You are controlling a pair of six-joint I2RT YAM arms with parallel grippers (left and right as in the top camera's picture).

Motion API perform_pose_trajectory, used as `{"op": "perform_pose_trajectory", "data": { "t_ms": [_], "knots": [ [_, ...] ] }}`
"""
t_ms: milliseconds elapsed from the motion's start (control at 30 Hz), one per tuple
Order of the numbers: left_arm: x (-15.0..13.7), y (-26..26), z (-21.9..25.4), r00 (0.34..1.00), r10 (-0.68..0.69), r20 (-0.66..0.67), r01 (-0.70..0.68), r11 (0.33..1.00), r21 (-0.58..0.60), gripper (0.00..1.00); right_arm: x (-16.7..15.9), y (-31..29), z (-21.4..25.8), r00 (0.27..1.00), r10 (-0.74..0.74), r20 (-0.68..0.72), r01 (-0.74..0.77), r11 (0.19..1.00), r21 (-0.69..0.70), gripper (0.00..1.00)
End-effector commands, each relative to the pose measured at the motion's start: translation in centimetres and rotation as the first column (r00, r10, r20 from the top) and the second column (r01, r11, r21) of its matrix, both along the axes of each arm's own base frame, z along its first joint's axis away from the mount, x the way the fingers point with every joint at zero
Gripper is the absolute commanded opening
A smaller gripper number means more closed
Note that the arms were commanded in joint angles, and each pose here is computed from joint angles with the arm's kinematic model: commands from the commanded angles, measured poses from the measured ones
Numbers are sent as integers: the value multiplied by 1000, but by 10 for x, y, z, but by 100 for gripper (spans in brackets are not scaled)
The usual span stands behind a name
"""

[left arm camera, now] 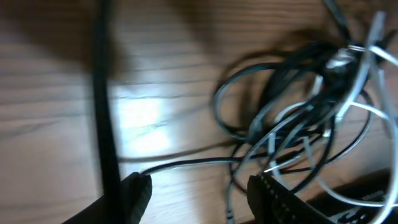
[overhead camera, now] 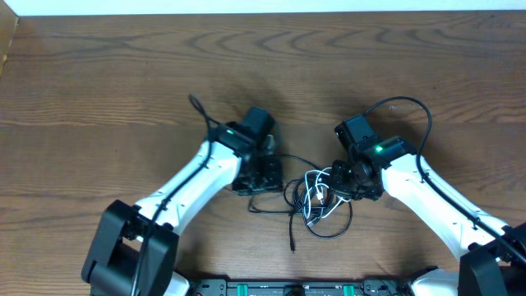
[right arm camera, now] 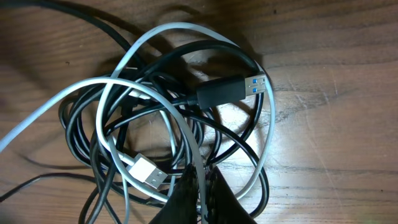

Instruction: Untangle cables

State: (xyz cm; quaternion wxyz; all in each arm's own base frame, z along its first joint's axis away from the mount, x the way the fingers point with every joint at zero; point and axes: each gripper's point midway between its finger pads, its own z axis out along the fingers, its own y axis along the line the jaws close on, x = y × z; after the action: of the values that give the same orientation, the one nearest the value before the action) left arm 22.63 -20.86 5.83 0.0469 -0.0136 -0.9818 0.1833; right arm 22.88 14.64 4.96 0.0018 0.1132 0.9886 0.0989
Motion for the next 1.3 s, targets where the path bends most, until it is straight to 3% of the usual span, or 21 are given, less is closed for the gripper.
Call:
{"op": "perform_pose_trajectory", "data": {
  "t_ms": [0, 233, 267, 300, 367, 1267],
  "knots": [
    [-8, -13, -6, 999, 33, 2, -33, 999, 34, 55, 0, 0, 0, 1000, 6, 3, -6, 1000, -7, 7],
    [-9, -27, -10, 994, 39, 98, -50, 993, 111, 55, 0, 0, 0, 1000, 7, 2, -7, 1000, -8, 24],
    [-10, -31, -10, 994, 27, 106, -39, 994, 106, 55, 0, 0, 0, 1000, 7, 2, -7, 1000, -8, 31],
    [-11, -34, -9, 994, 16, 112, -27, 995, 100, 54, 0, 0, 0, 1000, 7, 2, -7, 1000, -8, 42],
    [-13, -41, -9, 992, -2, 123, -9, 996, 89, 54, 0, 0, 0, 1000, 7, 1, -7, 1000, -8, 99],
    [-6, -51, -6, 985, 0, 173, -11, 998, 67, 54, -2, 1, 0, 1000, 7, -6, -7, 1000, -4, 99]
  ]
}}
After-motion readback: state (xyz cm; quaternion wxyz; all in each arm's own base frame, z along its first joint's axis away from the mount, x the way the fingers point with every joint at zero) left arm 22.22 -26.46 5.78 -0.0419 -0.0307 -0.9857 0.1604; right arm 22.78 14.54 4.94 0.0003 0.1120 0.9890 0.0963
